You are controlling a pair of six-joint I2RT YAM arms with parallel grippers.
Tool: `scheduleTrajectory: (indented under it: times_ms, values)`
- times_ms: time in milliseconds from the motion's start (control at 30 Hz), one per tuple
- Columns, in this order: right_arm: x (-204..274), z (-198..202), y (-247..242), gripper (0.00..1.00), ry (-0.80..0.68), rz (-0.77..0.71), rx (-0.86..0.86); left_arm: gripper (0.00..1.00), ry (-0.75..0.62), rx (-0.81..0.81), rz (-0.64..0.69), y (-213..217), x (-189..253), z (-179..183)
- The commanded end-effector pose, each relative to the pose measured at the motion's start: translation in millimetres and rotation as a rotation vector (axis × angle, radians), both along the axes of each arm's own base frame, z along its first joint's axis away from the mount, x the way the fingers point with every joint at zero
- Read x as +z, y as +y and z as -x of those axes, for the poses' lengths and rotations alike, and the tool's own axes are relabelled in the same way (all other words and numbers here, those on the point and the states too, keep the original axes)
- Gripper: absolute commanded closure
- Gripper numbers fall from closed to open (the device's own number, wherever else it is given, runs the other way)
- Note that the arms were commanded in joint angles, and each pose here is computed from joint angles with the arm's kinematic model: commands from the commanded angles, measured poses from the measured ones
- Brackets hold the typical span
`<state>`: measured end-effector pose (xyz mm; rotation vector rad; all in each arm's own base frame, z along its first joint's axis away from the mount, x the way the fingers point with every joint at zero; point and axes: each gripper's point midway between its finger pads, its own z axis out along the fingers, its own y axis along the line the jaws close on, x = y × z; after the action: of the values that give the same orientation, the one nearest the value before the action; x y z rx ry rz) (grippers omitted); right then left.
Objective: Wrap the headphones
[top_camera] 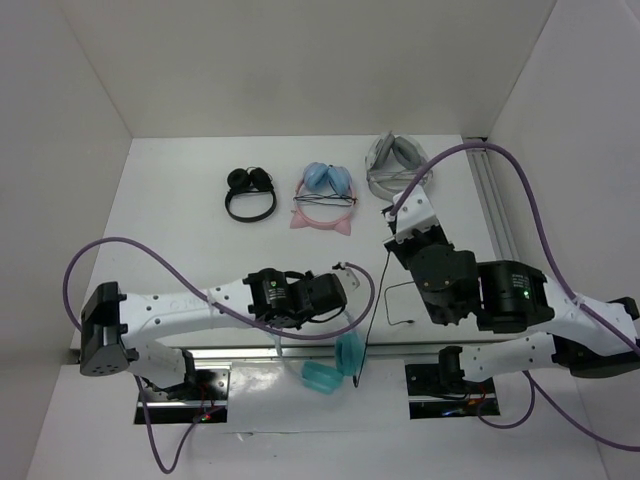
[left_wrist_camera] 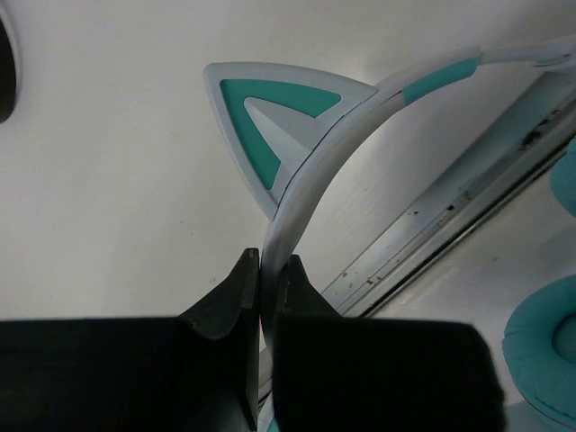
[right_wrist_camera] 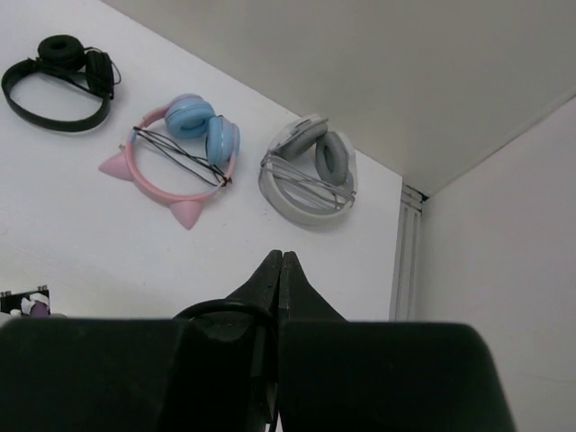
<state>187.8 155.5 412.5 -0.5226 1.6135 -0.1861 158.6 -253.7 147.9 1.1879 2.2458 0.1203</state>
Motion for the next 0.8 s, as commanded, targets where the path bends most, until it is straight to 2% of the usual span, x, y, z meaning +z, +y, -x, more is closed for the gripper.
scheduleTrajectory:
  times_ms: [0, 133, 267, 467, 600, 767]
  values:
    - [-4, -2, 20, 1.0, -0.001, -0.002, 0.042, 1.0, 0.033, -0.102, 0.143, -22, 21, 12]
    - [-4, -1, 23, 1.0, 0.001, -0.03, 0.063, 1.0, 0.116, -0.27, 0.323, -45, 50, 42]
    - [-15, -1, 35, 1.0, 0.015, -0.043, 0.105, 1.0, 0.122, -0.364, 0.453, -51, 82, 57]
    - [-39, -10, 37, 1.0, 0.032, 0.004, 0.069, 1.0, 0.108, -0.392, 0.529, -57, 108, 60]
    - [-32, -18, 26, 1.0, 0.026, -0.041, 0.033, 1.0, 0.096, -0.405, 0.57, -51, 121, 64]
    - [-36, -23, 15, 1.0, 0.013, -0.046, -0.033, 1.0, 0.066, -0.435, 0.686, -37, 159, 73]
